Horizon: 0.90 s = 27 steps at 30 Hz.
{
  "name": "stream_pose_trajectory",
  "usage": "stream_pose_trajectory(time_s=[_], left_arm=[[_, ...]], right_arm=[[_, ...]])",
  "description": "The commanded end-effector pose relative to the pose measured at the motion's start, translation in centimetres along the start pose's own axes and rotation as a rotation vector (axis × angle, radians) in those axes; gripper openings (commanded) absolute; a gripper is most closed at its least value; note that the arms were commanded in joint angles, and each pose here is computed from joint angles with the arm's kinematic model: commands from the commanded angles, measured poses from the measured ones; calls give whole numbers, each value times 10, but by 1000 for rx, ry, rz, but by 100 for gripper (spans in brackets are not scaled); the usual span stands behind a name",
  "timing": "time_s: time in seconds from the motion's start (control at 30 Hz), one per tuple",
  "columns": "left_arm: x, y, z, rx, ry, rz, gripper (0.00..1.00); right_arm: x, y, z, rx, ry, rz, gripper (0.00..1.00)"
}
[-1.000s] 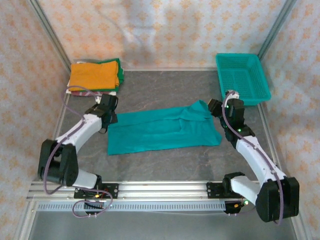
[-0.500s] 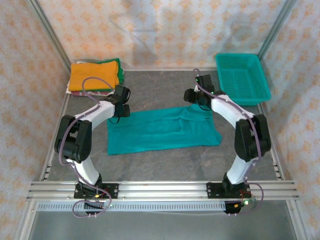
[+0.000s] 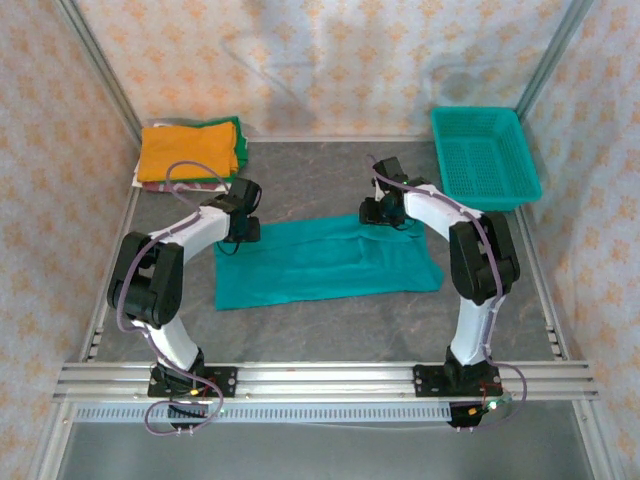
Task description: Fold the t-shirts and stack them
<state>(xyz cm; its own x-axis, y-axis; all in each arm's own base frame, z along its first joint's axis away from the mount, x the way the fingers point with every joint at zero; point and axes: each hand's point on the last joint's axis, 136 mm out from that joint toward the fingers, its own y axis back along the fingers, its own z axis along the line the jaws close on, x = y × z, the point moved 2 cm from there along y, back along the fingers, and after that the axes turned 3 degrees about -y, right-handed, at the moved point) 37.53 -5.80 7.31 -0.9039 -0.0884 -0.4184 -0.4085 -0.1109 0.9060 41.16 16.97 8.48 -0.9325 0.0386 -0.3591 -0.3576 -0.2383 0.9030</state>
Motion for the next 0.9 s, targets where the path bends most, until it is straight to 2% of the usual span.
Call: stream_pose_trajectory(time_s=[0.0,0.13,0.27,0.4,0.6,0.7,0.87], left_arm=[[4,3,-3,11,8,18,45],[4,0,-5,18,14,24,45],[6,0,-5,14,14,24,45],[8,-1,-3,5,15,31,45],[9,0,0,-9,14,27,45],[9,1,1,-11,14,22,45],[9,2,2,-18,16,11,45]], right_arm=[[6,-4,2,5,32,24,44],[6,-6,6,-29,43,13,33],[8,-10,8,-39,50,24,36],[10,-11,7,-27,51,32,17],[11,-1,8,-38,45,12,3],[11,9,12,-52,44,-18,0],[10,27,12,-56,34,-70,0]])
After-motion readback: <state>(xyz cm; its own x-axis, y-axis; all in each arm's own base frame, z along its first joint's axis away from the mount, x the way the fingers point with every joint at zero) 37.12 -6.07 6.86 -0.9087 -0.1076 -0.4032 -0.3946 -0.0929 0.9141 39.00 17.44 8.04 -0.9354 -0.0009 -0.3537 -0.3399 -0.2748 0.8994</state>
